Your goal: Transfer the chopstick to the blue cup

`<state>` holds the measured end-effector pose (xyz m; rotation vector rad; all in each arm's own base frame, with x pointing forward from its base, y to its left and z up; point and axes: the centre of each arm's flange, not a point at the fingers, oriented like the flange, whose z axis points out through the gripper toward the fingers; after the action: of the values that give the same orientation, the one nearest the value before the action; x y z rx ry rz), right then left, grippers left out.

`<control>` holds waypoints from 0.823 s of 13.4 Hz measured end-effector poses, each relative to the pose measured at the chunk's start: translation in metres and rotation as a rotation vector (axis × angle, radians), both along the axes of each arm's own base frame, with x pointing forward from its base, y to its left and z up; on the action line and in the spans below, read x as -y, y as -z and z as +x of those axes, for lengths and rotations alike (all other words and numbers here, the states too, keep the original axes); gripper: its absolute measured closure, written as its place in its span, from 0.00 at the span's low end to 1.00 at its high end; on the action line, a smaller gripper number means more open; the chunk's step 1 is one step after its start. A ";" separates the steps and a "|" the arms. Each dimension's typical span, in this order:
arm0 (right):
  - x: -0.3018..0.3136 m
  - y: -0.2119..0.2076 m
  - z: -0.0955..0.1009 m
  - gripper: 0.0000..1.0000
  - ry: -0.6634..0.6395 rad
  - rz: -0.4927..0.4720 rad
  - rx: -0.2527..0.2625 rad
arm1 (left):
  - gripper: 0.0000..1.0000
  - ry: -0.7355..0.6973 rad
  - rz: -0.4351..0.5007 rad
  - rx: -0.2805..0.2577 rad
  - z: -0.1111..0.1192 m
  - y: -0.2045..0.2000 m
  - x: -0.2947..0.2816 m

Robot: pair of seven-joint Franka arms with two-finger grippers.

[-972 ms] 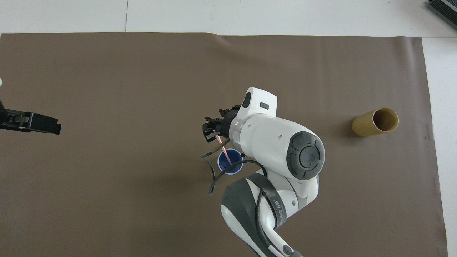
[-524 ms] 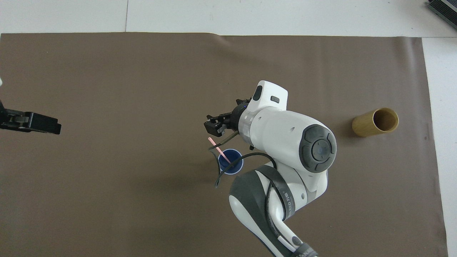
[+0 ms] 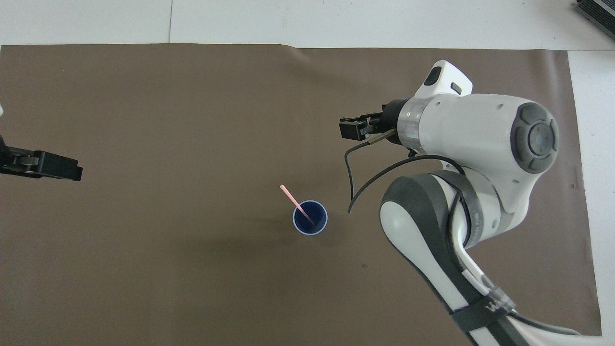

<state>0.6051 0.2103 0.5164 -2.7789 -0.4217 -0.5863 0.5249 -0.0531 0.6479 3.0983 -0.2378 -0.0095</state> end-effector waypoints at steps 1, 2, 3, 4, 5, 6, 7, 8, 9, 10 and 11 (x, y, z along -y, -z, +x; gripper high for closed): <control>0.018 -0.009 -0.001 0.00 0.011 -0.016 -0.029 | 0.00 0.000 0.000 0.000 0.000 0.000 0.000; 0.037 -0.020 -0.004 0.00 0.015 -0.049 -0.056 | 0.00 0.000 0.000 0.000 0.000 0.000 0.000; 0.053 -0.031 -0.008 0.00 0.024 -0.082 -0.085 | 0.00 0.000 0.000 0.000 0.000 0.000 0.000; 0.067 -0.043 -0.013 0.00 0.056 -0.105 -0.119 | 0.00 0.000 0.000 0.000 0.000 0.000 0.000; 0.078 -0.054 -0.019 0.00 0.105 -0.119 -0.160 | 0.00 0.000 0.000 0.000 0.000 0.000 0.000; 0.085 -0.063 -0.024 0.00 0.160 -0.133 -0.203 | 0.00 0.000 0.000 0.000 0.000 0.000 0.000; 0.090 -0.071 -0.029 0.00 0.216 -0.152 -0.237 | 0.00 0.000 0.000 0.000 0.000 0.000 0.000; 0.093 -0.079 -0.033 0.00 0.271 -0.175 -0.266 | 0.00 0.000 0.000 0.000 0.000 0.000 0.000; 0.098 -0.087 -0.036 0.00 0.313 -0.192 -0.293 | 0.00 0.000 0.000 0.000 0.000 0.000 0.000; 0.106 -0.095 -0.038 0.00 0.342 -0.202 -0.318 | 0.00 0.000 0.000 0.000 0.000 0.000 0.000; 0.119 -0.104 -0.040 0.00 0.369 -0.204 -0.338 | 0.00 0.000 0.000 0.000 0.000 0.000 0.000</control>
<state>0.5655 0.0913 0.6208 -3.0949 0.1133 -0.1387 0.5249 -0.0531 0.6479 3.0983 -0.2378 -0.0095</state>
